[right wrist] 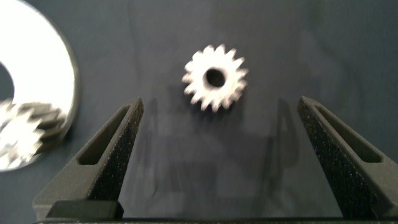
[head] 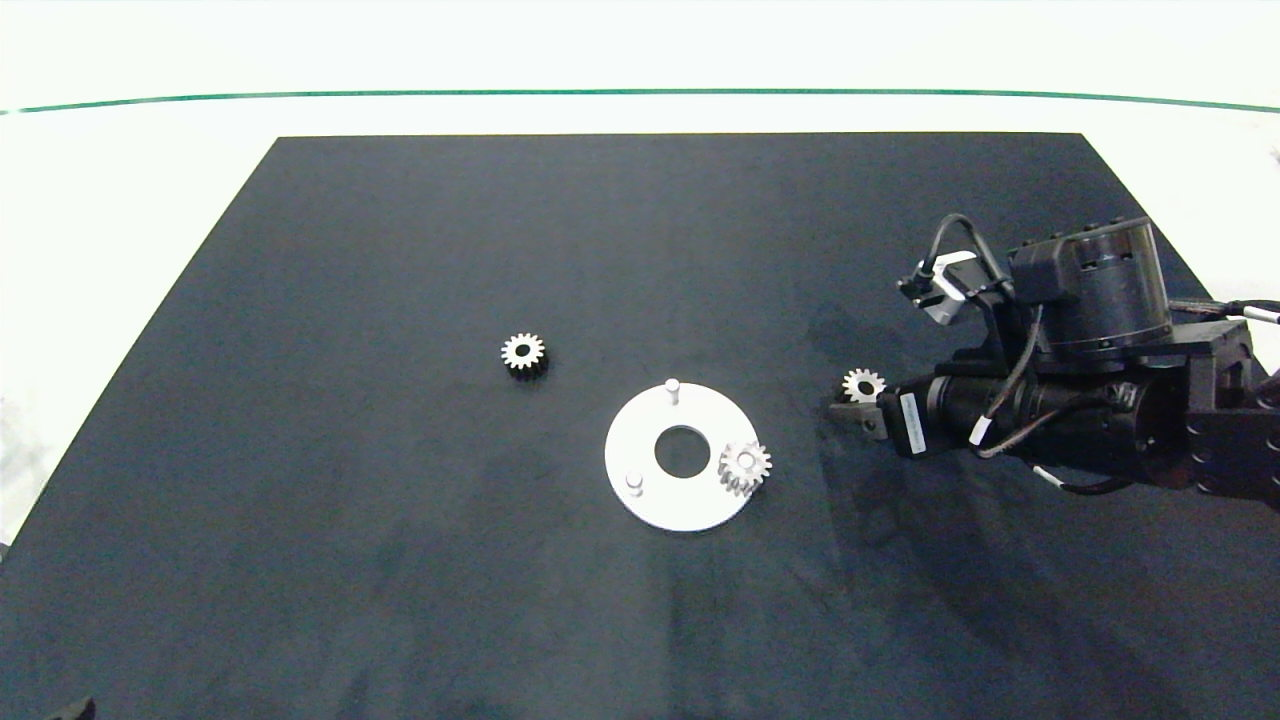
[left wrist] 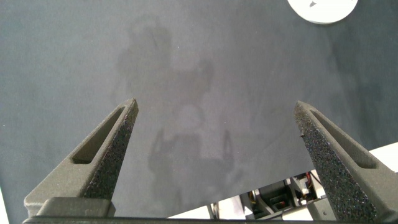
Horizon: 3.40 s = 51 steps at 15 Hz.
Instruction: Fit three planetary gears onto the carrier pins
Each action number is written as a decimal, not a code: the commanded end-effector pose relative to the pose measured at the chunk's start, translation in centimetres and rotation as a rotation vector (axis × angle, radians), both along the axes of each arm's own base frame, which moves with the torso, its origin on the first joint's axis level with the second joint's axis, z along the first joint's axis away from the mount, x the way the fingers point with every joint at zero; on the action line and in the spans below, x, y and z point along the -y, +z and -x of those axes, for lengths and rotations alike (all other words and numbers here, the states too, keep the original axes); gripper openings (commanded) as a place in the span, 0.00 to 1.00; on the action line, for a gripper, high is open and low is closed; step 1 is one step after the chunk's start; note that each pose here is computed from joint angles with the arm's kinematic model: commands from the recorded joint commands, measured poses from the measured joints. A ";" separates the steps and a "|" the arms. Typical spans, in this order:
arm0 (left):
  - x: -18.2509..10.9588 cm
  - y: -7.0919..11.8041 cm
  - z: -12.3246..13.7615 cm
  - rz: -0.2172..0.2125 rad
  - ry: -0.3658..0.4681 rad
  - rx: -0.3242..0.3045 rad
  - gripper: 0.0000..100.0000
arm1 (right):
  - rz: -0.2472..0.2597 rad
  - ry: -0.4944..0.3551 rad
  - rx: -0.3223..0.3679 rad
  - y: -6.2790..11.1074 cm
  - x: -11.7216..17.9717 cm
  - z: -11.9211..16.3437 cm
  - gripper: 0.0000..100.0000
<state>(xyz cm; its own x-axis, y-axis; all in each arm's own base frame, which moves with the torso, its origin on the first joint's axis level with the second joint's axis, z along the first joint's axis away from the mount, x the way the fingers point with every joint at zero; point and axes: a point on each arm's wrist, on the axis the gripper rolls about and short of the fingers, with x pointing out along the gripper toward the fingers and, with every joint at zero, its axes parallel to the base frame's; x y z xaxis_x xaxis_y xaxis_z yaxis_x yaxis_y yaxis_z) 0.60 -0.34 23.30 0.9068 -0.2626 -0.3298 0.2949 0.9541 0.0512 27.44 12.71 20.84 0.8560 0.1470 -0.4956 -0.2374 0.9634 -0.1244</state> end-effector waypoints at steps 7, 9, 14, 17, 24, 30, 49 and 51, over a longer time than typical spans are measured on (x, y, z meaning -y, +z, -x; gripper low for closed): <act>0.0 0.0 0.0 0.000 0.001 -0.001 1.00 | -0.012 -0.004 -0.020 -1.8 -0.3 -2.0 1.00; 0.0 0.0 0.0 0.001 0.003 -0.001 1.00 | -0.017 -0.007 -0.007 -1.7 -0.4 -2.2 1.00; 0.0 0.0 0.1 0.000 0.001 -0.001 1.00 | -0.020 -0.013 0.005 -1.8 -0.2 -2.5 1.00; 0.0 -0.1 0.1 0.001 0.001 0.000 1.00 | -0.017 -0.017 -0.007 -2.3 -0.2 -2.8 0.97; -0.1 0.0 0.3 0.002 -0.001 0.010 1.00 | -0.021 -0.017 0.021 -1.8 -0.2 -3.0 0.83; -0.1 0.0 0.3 0.002 -0.001 0.011 1.00 | -0.016 -0.013 0.016 -1.9 -0.3 -2.9 0.71; -0.1 0.0 0.3 0.002 -0.001 0.013 1.00 | -0.006 -0.010 0.014 -2.2 -0.4 -3.0 0.32; -0.1 0.0 0.3 0.002 -0.001 0.013 1.00 | -0.006 -0.011 0.014 -2.2 -0.3 -3.0 0.29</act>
